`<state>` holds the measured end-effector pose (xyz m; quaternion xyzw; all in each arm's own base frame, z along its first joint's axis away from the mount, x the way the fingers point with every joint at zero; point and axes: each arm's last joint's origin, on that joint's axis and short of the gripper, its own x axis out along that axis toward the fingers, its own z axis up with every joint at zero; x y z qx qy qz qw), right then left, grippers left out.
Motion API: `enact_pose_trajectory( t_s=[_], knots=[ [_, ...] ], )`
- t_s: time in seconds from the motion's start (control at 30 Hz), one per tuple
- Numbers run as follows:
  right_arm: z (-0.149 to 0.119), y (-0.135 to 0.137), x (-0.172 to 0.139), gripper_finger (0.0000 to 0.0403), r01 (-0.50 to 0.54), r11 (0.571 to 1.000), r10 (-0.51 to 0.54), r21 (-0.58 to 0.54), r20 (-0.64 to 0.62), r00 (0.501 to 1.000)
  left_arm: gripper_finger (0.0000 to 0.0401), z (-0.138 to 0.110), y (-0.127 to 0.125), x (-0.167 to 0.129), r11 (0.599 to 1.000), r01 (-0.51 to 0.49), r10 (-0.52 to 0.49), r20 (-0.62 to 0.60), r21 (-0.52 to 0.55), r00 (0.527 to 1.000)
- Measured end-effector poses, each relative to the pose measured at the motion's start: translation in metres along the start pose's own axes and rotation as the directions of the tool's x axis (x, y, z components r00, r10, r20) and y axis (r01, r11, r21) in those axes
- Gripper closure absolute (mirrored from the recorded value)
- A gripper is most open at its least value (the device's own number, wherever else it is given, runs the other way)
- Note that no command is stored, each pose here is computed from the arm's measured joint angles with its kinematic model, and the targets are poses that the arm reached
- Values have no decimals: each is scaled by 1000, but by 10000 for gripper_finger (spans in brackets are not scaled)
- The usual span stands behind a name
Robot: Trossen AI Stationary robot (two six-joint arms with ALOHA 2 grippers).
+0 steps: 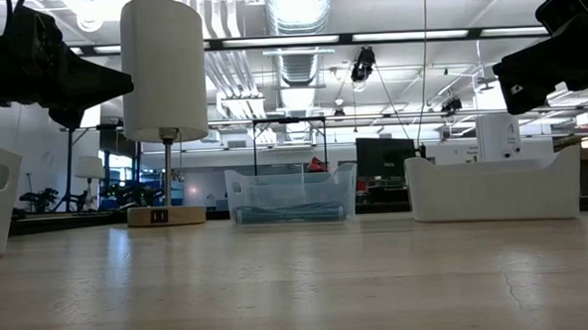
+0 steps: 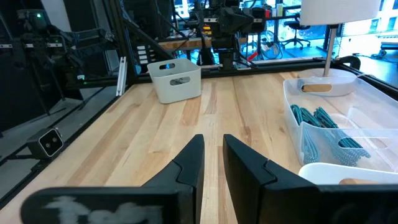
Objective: Pick & Place USB Port
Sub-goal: Return to Home Position
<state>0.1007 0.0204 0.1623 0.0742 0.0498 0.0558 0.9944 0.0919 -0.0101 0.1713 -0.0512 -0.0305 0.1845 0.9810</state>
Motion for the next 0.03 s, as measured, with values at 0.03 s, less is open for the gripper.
enact_pose_trajectory(
  t_s=[0.03],
  knots=[
    [0,0,0,346,0,1000,0,0,0,1000,307,0,0,0,1000,0,0,0,0,1000]
  ],
)
